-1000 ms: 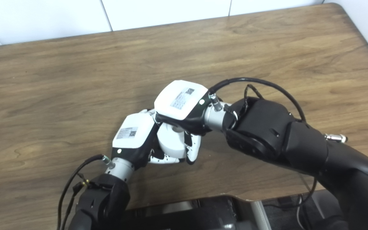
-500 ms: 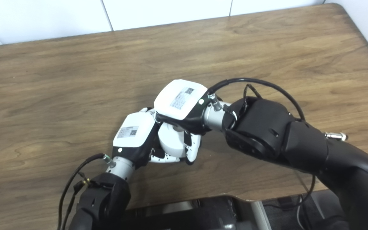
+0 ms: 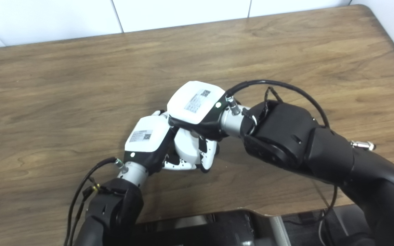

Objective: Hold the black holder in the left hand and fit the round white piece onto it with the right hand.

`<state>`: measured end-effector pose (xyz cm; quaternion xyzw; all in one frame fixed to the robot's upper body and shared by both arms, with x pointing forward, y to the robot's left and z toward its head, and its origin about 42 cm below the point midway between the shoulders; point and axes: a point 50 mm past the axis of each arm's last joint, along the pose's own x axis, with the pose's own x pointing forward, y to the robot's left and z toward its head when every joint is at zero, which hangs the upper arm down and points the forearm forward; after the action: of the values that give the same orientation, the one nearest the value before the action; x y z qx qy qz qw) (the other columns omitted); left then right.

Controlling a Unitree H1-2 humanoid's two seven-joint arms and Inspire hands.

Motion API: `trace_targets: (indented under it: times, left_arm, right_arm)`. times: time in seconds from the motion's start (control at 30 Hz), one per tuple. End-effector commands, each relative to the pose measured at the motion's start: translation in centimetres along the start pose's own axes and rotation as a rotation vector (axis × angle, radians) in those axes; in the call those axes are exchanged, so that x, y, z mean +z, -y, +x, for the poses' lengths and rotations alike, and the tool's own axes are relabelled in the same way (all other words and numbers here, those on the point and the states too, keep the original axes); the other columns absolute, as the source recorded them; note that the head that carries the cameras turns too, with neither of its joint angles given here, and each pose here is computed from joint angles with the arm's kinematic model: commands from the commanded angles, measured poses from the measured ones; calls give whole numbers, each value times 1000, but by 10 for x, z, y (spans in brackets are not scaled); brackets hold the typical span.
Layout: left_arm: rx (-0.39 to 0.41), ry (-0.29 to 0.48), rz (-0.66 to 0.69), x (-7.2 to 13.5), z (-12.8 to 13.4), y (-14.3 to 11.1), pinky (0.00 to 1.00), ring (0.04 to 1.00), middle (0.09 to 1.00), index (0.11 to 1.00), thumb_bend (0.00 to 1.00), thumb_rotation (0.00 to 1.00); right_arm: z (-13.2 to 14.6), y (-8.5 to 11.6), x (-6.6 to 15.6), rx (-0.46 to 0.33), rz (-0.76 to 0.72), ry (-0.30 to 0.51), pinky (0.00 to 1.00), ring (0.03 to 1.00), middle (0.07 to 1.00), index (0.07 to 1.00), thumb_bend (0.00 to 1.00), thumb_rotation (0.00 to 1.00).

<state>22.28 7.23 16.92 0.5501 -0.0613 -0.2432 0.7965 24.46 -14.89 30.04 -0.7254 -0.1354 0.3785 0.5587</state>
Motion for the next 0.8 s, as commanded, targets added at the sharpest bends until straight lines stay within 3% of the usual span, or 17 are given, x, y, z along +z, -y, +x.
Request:
trace_targets:
  times: [0.0, 0.2, 0.77]
  left_arm:
    - [-56, 19, -9, 9, 5, 1, 976, 933, 838, 758, 906, 389]
    - [-127, 21, 2, 8, 5, -5, 999, 981, 904, 887, 960, 431]
    - [-284, -16, -21, 4, 7, -25, 1000, 1000, 992, 958, 1000, 407]
  right_arm:
    - [-1, 8, -2, 61, 25, -5, 764, 905, 832, 722, 1000, 330]
    - [3, 9, -3, 59, 28, -18, 765, 908, 824, 715, 1000, 322]
    - [1, 6, -12, 78, 43, -37, 773, 903, 810, 694, 1000, 325]
